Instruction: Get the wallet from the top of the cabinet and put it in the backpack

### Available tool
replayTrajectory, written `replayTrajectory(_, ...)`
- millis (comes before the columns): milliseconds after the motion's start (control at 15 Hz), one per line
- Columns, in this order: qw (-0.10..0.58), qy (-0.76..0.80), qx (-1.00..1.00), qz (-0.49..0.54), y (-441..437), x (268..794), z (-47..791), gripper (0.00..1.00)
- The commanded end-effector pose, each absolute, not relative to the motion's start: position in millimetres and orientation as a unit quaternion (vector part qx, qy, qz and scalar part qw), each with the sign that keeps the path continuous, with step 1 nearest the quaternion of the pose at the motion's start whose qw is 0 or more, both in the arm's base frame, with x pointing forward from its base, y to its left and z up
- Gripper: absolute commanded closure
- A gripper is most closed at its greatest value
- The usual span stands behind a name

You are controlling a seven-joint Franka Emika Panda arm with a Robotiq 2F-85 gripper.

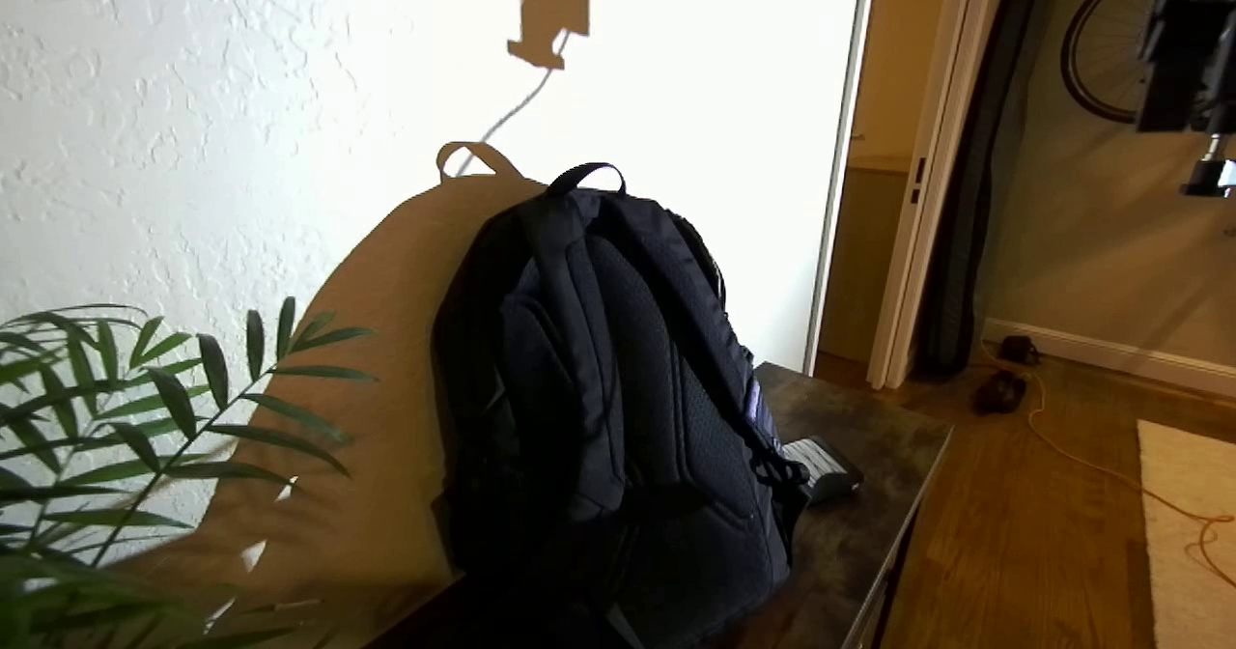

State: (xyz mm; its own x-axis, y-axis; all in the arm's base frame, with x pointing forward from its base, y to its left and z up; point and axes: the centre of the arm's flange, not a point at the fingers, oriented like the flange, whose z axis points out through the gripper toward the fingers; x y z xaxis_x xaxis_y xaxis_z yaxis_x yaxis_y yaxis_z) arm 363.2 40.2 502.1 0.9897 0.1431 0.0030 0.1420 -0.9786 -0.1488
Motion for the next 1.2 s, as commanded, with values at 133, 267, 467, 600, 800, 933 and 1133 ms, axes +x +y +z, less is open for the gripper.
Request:
replayTrajectory(133, 0.040, -0.048, -0.997, -0.039, 27, 429, 448, 0.00)
replayTrajectory(267, 0.027, -0.037, -0.998, -0.045, 20, 443, 431, 0.00)
replayTrajectory(467, 0.031, -0.044, -0.998, -0.038, 19, 439, 425, 0.00)
replayTrajectory(600, 0.027, -0.040, -0.998, -0.035, 14, 447, 418, 0.00)
replayTrajectory(800, 0.027, -0.039, -0.998, -0.037, 14, 449, 420, 0.00)
replayTrajectory(933, 0.027, -0.038, -0.998, -0.038, 15, 449, 420, 0.00)
replayTrajectory(1133, 0.027, -0.038, -0.998, -0.038, 15, 449, 420, 0.00)
